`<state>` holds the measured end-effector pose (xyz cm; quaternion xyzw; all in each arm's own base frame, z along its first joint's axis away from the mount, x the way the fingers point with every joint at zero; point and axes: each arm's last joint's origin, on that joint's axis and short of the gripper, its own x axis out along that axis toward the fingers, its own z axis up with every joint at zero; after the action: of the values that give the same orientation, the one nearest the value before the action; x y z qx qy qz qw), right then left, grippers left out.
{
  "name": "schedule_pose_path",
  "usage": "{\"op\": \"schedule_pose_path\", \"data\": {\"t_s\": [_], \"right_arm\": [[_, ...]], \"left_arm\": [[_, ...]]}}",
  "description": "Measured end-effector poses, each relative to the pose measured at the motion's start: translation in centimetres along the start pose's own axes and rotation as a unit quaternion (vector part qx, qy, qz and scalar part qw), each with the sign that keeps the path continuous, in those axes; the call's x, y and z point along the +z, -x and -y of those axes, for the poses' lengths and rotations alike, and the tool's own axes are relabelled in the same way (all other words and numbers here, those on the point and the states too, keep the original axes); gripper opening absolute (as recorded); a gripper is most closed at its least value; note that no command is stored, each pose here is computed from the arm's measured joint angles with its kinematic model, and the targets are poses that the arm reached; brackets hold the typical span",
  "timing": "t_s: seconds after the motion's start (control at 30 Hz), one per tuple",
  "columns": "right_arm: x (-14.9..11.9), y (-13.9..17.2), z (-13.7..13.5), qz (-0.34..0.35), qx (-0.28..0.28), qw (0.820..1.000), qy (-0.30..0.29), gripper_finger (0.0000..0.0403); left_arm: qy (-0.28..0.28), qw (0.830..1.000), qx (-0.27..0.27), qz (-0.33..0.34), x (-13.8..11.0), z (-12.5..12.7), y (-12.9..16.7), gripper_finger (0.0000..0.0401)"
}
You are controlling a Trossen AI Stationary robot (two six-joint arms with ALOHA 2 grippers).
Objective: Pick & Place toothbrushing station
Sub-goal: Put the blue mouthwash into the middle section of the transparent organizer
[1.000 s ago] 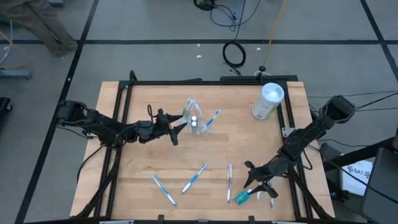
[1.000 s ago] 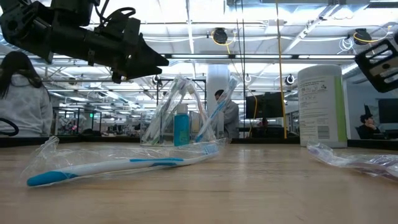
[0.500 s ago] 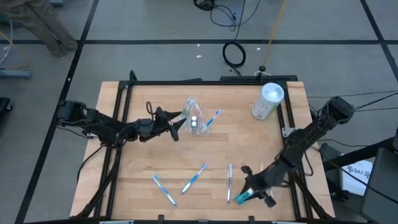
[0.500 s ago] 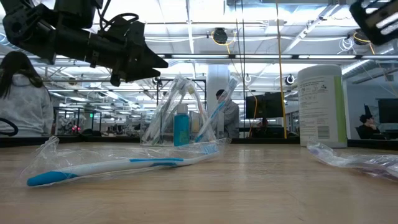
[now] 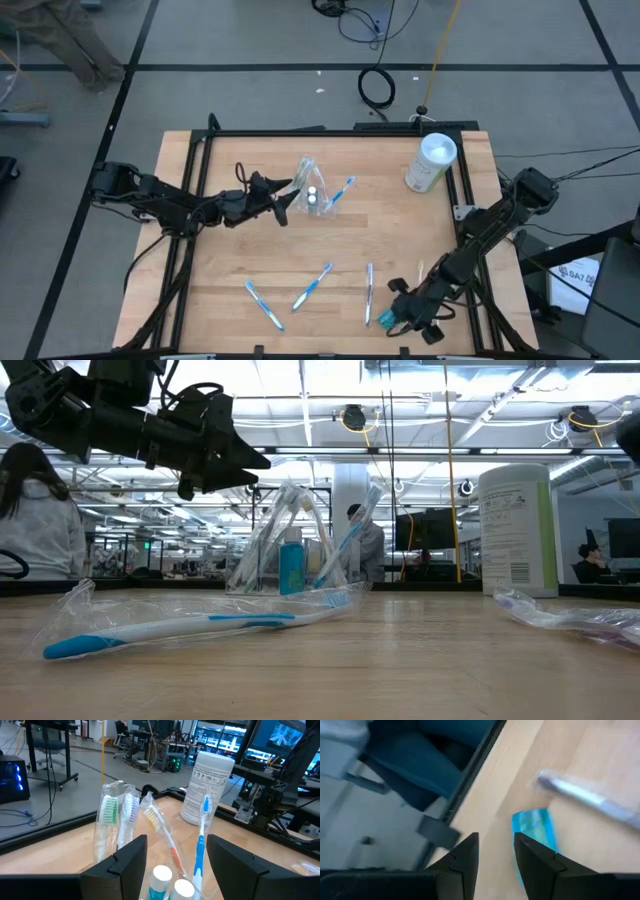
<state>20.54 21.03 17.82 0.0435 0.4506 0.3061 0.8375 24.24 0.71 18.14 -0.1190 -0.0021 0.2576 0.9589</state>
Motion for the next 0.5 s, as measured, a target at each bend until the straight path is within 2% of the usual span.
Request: {"op": "schedule_pose_path", "data": {"t_s": [0.07,0.17,0.4,0.5], "right_arm": [[0.1,0.0,0.1,0.010,-0.021,0.999,0.027,0.0116],[0.2,0.0,0.4,0.014,-0.031,0.999,0.023,0.0116],[0.9,0.3,2.2,0.037,-0.067,0.993,-0.089,0.0120],[1.0,0.3,2.3,0.038,-0.068,0.993,-0.090,0.0133]], "left_arm": [[0.001,1.000,-0.001,-0.001,0.0,0.0,0.0,0.0214],[0.002,1.000,-0.003,-0.001,0.0,0.1,0.1,0.0214],[0.001,1.000,-0.013,-0.004,-0.2,0.5,0.3,0.0214],[0.001,1.000,-0.013,-0.004,-0.2,0.5,0.3,0.0214]]}}
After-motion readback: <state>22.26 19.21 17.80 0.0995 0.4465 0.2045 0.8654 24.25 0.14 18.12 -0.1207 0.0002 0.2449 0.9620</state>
